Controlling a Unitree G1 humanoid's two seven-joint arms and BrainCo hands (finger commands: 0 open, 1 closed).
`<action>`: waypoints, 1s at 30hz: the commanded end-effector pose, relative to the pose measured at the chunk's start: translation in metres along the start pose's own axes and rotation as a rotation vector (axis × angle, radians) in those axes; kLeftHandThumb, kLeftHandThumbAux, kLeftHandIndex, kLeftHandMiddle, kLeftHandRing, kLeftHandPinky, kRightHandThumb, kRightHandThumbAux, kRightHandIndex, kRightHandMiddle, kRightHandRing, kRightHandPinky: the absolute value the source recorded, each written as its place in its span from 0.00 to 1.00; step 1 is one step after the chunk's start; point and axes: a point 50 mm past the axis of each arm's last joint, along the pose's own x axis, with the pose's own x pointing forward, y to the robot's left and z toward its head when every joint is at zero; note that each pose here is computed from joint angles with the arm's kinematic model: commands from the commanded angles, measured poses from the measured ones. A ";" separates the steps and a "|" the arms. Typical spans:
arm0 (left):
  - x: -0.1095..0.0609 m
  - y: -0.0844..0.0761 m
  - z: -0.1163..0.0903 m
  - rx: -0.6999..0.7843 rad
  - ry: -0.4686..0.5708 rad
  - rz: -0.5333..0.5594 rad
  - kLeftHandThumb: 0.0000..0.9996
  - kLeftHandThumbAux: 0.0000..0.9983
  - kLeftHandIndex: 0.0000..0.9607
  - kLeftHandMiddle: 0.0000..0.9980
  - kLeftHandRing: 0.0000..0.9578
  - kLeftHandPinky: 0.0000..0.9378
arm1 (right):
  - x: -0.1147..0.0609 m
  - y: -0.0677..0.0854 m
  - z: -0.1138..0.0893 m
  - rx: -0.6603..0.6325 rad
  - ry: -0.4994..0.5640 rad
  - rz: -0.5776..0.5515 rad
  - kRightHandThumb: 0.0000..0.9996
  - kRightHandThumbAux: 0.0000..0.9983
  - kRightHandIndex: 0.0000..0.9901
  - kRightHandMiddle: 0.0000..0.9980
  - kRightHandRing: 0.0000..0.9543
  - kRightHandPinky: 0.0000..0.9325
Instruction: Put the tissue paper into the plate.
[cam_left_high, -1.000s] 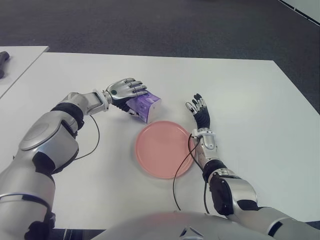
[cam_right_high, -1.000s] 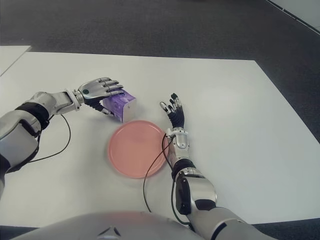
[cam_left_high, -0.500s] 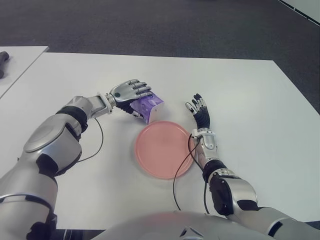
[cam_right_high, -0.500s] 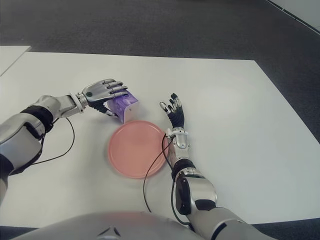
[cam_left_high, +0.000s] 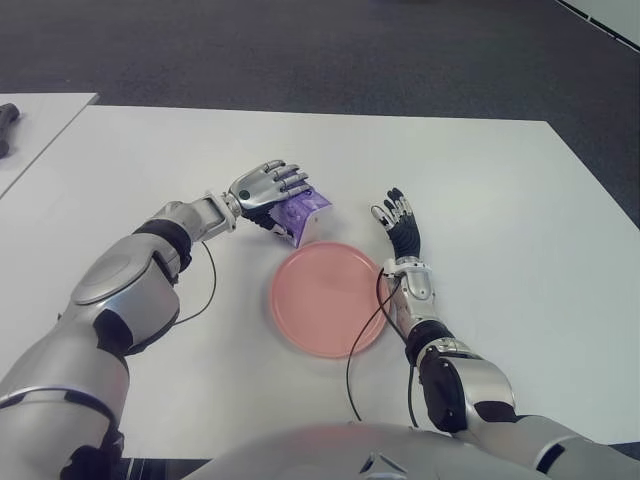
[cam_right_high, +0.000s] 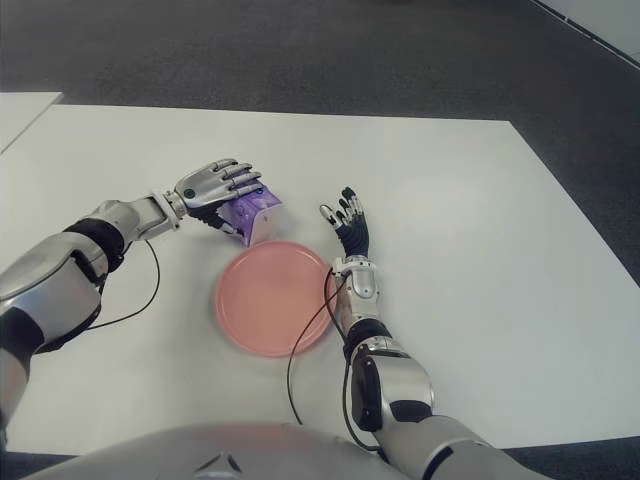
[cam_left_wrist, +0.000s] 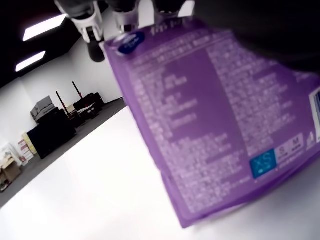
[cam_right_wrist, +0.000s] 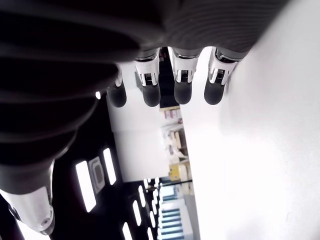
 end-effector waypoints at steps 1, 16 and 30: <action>-0.013 -0.029 0.028 0.024 -0.104 -0.137 0.53 0.21 0.00 0.00 0.00 0.04 | -0.044 -0.018 -0.054 0.026 0.260 -0.083 0.11 0.63 0.09 0.09 0.06 0.07; -0.014 -0.037 0.032 0.092 -0.105 -0.194 0.79 0.50 0.39 0.45 0.48 0.47 | -0.045 -0.020 -0.054 0.008 0.262 -0.091 0.10 0.62 0.08 0.09 0.06 0.07; -0.017 -0.040 0.033 0.057 -0.060 -0.188 0.85 0.66 0.42 0.52 0.76 0.77 | -0.047 -0.022 -0.056 0.031 0.272 -0.096 0.10 0.63 0.09 0.10 0.07 0.08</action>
